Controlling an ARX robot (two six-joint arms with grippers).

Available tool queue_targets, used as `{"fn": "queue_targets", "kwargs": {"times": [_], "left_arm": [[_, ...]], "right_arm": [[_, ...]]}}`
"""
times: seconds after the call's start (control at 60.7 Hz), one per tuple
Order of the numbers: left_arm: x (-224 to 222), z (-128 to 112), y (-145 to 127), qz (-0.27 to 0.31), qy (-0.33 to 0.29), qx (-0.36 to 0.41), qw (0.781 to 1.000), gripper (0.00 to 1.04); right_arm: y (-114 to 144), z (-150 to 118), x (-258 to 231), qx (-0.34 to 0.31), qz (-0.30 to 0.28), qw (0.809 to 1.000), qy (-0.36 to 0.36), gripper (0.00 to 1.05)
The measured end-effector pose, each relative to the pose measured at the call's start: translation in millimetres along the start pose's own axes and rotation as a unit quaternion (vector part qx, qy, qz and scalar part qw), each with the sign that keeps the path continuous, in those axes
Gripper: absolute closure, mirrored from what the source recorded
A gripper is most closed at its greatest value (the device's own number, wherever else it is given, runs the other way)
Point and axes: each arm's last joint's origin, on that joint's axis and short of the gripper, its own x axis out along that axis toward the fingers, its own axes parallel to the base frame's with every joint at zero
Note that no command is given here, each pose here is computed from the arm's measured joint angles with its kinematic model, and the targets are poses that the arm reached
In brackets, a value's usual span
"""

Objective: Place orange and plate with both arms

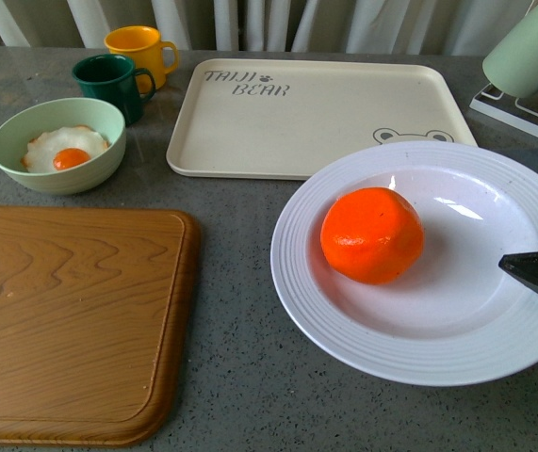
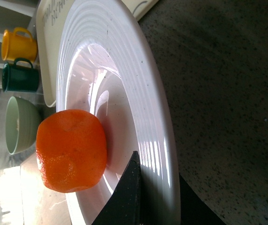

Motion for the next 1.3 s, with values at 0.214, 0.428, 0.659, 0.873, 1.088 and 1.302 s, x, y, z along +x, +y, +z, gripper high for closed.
{"fn": "queue_targets", "kwargs": {"times": [0.214, 0.428, 0.659, 0.873, 1.088, 1.302], "left_arm": [[0.0, 0.0, 0.0, 0.000, 0.000, 0.000, 1.000, 0.09], [0.0, 0.0, 0.0, 0.000, 0.000, 0.000, 1.000, 0.09], [0.0, 0.0, 0.0, 0.000, 0.000, 0.000, 1.000, 0.09], [0.0, 0.0, 0.0, 0.000, 0.000, 0.000, 1.000, 0.09], [0.0, 0.0, 0.0, 0.000, 0.000, 0.000, 1.000, 0.09], [0.0, 0.0, 0.0, 0.000, 0.000, 0.000, 1.000, 0.09]], "right_arm": [[18.4, 19.9, 21.0, 0.004, 0.036, 0.999, -0.019, 1.01], [38.5, 37.5, 51.8, 0.011, 0.066, 0.997, -0.027, 1.01], [59.8, 56.0, 99.0, 0.025, 0.089, 0.995, -0.027, 1.01], [69.1, 68.9, 139.5, 0.036, 0.095, 0.994, -0.026, 1.01], [71.5, 80.2, 180.0, 0.054, 0.085, 0.995, -0.022, 1.01], [68.2, 84.3, 211.8, 0.064, 0.068, 0.996, -0.009, 1.01]]}}
